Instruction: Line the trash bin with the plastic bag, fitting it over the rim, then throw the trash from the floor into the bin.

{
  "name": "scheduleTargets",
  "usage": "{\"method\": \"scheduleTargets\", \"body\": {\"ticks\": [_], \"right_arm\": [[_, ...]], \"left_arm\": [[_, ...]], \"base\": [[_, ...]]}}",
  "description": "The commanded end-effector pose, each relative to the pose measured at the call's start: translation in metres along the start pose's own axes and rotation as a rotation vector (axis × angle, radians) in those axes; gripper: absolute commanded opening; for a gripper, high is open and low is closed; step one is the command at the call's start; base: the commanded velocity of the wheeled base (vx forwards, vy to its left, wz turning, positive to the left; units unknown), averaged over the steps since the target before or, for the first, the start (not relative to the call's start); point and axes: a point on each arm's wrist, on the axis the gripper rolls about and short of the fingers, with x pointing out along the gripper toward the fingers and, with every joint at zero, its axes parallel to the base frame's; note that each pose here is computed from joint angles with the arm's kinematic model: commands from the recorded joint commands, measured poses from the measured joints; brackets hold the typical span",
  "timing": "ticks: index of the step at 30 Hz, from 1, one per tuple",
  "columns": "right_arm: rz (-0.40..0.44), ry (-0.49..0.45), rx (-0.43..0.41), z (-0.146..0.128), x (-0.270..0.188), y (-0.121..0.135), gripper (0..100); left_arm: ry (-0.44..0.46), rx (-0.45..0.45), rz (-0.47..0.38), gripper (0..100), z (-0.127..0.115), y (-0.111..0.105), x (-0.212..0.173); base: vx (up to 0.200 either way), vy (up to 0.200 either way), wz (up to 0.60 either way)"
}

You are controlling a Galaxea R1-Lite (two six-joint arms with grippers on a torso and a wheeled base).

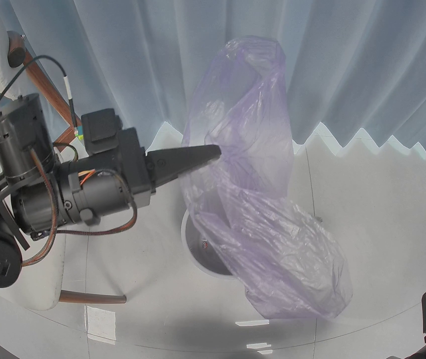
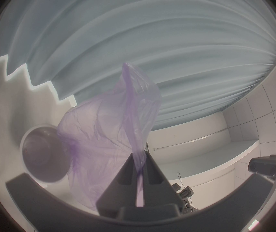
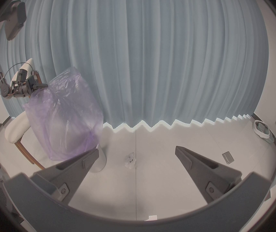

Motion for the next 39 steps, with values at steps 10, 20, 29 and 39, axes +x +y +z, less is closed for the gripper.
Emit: {"method": "scheduleTargets", "body": {"ticks": [10,20,29,39], "right_arm": [[0.0,0.0,0.0,-0.005,0.0,0.0,100],[0.0,0.0,-0.001,-0.005,0.0,0.0,100],[0.0,0.0,-0.001,-0.005,0.0,0.0,100],[0.0,0.0,-0.001,-0.005,0.0,0.0,100]], "left_arm": [[0.01,-0.011,0.093,0,-0.016,0.019,-0.026],[0.033,0.077,0.147,0,-0.018,0.022,-0.039],[0.059,0.038,0.233,0,-0.028,0.049,-0.028],[-0.111,0.116,0.249,0,0.0,0.105,0.05]], "base": [[0.0,0.0,0.0],[0.0,0.0,0.0],[0.0,0.0,0.0],[0.0,0.0,0.0]]}}
